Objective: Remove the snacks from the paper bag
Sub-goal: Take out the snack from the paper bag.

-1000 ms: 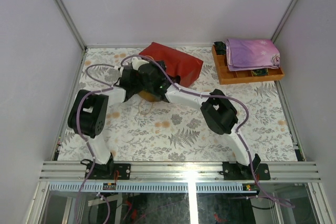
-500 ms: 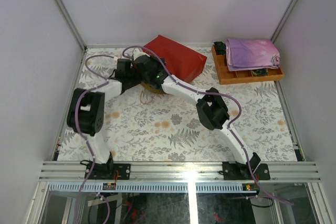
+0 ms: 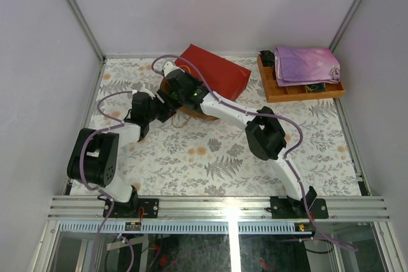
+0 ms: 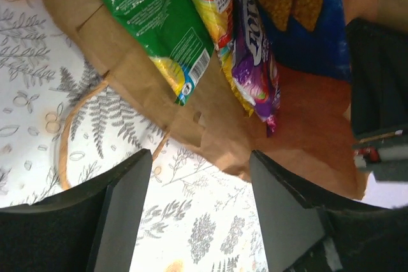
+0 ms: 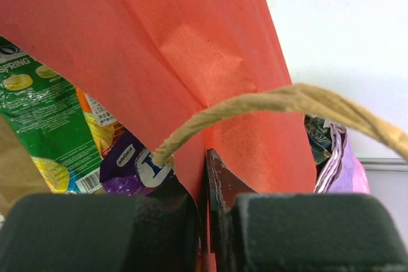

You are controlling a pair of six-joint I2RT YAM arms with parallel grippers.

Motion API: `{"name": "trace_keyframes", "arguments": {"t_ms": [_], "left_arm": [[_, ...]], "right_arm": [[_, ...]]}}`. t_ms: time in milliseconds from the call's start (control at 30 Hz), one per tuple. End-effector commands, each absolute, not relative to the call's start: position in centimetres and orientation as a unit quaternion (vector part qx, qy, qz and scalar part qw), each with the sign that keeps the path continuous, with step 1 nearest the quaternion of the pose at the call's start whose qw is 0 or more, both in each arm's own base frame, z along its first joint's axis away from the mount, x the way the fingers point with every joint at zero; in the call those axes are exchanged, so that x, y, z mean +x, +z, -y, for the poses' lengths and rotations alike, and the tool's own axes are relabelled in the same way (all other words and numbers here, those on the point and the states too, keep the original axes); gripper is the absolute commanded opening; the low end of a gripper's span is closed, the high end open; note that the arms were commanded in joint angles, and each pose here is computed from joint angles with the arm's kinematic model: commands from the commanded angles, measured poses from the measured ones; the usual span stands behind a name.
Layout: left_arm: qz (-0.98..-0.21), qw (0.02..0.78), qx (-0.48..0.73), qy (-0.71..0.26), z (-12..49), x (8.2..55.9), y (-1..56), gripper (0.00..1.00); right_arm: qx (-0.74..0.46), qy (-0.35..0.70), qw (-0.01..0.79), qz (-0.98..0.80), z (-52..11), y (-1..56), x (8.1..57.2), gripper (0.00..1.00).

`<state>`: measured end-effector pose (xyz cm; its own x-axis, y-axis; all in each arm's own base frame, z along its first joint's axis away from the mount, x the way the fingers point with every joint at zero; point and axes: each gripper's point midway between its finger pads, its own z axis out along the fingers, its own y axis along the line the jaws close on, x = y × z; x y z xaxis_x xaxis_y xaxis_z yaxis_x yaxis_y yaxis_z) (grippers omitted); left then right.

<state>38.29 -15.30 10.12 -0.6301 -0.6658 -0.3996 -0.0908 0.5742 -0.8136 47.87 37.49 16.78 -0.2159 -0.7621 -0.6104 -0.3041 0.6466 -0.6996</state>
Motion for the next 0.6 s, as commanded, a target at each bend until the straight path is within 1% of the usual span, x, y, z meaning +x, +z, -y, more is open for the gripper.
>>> {"name": "trace_keyframes", "arguments": {"t_ms": [0, 133, 233, 567], "left_arm": [[-0.759, 0.368, -0.251, -0.475, 17.0, 41.2, 12.1, 0.59], [-0.742, 0.345, -0.276, -0.505, 18.1, 43.3, 10.7, 0.53], [-0.743, 0.331, -0.293, -0.502, 18.8, 44.4, 8.9, 0.52], [-0.753, 0.329, -0.383, -0.423, 18.1, 46.4, 4.1, 0.51]], "right_arm": [[-0.320, -0.188, 0.543, -0.753, -37.1, 20.3, 47.4, 0.10], [-0.316, -0.181, 0.545, -0.755, -37.0, 20.3, 47.2, 0.10], [-0.313, -0.180, 0.546, -0.756, -36.6, 20.3, 47.2, 0.10], [-0.308, -0.176, 0.544, -0.760, -36.2, 19.7, 47.4, 0.09]]}}
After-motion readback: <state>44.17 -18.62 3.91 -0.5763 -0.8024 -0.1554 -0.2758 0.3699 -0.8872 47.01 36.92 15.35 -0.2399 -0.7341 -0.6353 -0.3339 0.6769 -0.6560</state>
